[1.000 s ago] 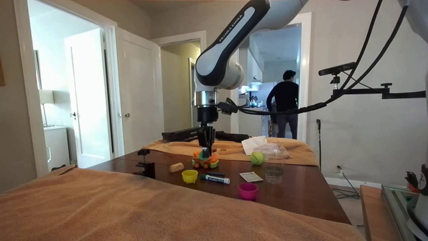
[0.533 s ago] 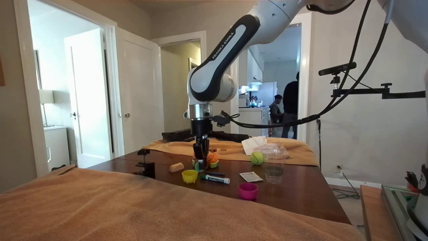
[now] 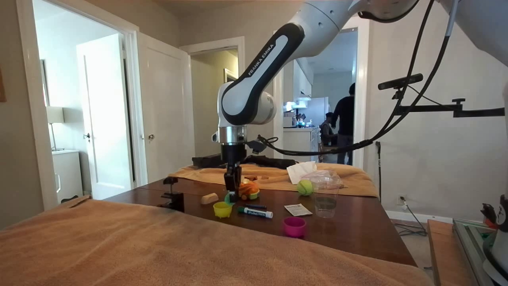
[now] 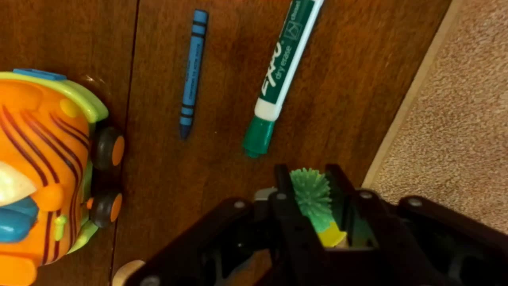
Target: Put the green ball in the yellow bowl.
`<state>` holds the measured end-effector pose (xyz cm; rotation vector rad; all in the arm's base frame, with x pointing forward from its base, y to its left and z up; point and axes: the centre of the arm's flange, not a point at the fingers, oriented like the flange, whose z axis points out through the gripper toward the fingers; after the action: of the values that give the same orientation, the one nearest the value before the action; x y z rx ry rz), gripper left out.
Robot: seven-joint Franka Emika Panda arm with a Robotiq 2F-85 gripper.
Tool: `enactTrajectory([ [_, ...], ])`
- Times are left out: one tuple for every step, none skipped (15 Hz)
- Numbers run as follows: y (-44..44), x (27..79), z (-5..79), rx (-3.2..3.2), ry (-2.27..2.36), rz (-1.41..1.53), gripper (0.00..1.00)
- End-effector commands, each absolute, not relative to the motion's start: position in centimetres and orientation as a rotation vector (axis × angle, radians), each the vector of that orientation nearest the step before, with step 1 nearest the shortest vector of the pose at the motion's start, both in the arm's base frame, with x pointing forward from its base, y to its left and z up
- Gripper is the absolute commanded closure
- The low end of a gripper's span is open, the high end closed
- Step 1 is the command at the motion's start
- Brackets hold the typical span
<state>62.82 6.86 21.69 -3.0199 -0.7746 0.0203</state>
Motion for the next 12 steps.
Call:
enactTrajectory([
  [7.36, 63.73, 21.95, -3.018, -0.846, -0.013, 0.93],
  [7.57, 63.71, 22.06, -3.017, -0.853, -0.014, 0.93],
  [7.72, 63.73, 22.12, -3.014, -0.858, -0.016, 0.93],
  [7.87, 63.78, 22.15, -3.013, -0.864, -0.018, 0.93],
  [7.98, 63.85, 22.11, -3.013, -0.871, -0.022, 0.93],
  [8.03, 63.96, 22.10, -3.013, -0.878, -0.027, 0.93],
  [8.05, 64.14, 22.08, -3.021, -0.897, -0.055, 0.93],
  [8.10, 64.38, 22.08, -3.021, -0.901, -0.058, 0.93],
  [8.13, 64.50, 22.09, -3.024, -0.909, -0.065, 0.93],
  [8.17, 64.45, 21.98, -3.025, -0.905, -0.042, 0.48],
  [8.20, 64.41, 21.80, -3.031, -0.903, -0.030, 0.46],
  [8.24, 64.30, 21.77, -3.026, -0.910, -0.022, 0.41],
])
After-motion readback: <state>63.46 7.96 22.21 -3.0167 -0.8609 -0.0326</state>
